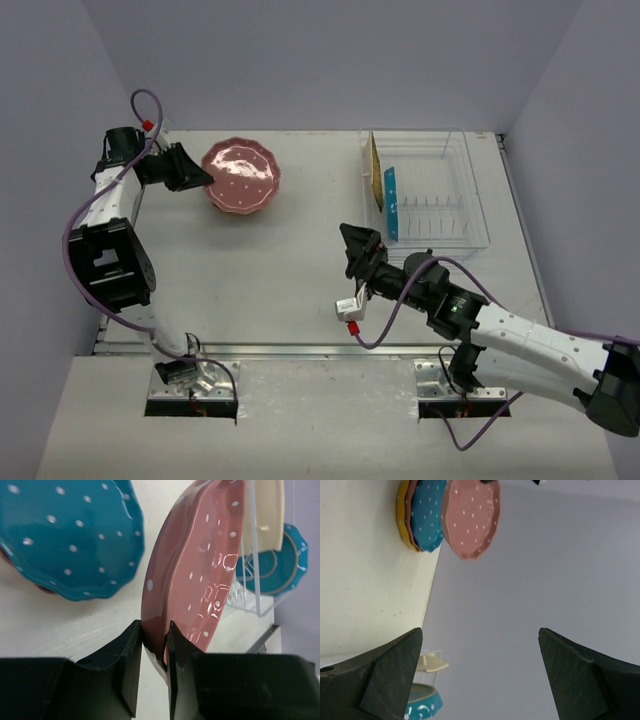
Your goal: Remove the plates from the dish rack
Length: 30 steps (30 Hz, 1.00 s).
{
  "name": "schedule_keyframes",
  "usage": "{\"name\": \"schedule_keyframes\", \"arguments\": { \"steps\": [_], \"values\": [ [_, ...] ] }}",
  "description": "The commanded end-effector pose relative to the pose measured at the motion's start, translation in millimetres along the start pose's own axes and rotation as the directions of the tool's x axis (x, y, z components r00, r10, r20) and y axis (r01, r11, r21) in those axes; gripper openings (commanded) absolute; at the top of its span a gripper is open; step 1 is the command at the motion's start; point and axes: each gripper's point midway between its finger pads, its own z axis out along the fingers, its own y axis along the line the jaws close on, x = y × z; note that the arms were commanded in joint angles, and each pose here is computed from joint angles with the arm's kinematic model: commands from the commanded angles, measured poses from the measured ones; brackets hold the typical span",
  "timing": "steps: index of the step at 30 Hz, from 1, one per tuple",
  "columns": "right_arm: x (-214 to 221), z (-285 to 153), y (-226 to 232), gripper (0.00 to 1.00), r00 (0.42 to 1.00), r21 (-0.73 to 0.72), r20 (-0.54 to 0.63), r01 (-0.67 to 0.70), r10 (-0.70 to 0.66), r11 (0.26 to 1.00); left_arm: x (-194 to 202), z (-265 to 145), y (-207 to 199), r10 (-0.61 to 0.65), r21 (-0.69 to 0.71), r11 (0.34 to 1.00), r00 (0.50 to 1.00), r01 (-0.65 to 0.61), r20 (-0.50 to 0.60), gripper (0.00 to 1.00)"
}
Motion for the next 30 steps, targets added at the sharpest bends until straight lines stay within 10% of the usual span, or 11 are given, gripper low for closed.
{"name": "schedule_keyframes", "arguments": {
  "steps": [1, 23, 26, 30],
  "values": [
    [30, -17, -36, 0.99, 0.935, 0.104, -0.151, -0.308, 0.321, 0.946, -62, -5, -1, 0.041, -0.05, 0.998, 0.985, -0.033, 0.168, 0.0],
    [70, -45, -50, 0.99, 0.533, 0.282, -0.268, -0.753, 0.802, 0.595, -77, 41, 64, -0.024, -0.144, 0.988, 0.983, 0.051, 0.181, 0.0],
    [75, -45, -55, 0.99, 0.44, 0.316, -0.249, -0.806, 0.863, 0.502, -77, 43, 65, 0.013, -0.195, 0.981, 0.984, 0.022, 0.178, 0.1],
    [89, -51, -59, 0.99, 0.28, 0.366, -0.246, -0.86, 0.928, 0.356, -77, 36, 61, 0.079, -0.286, 0.958, 0.98, -0.024, 0.183, 0.48]
  ]
}}
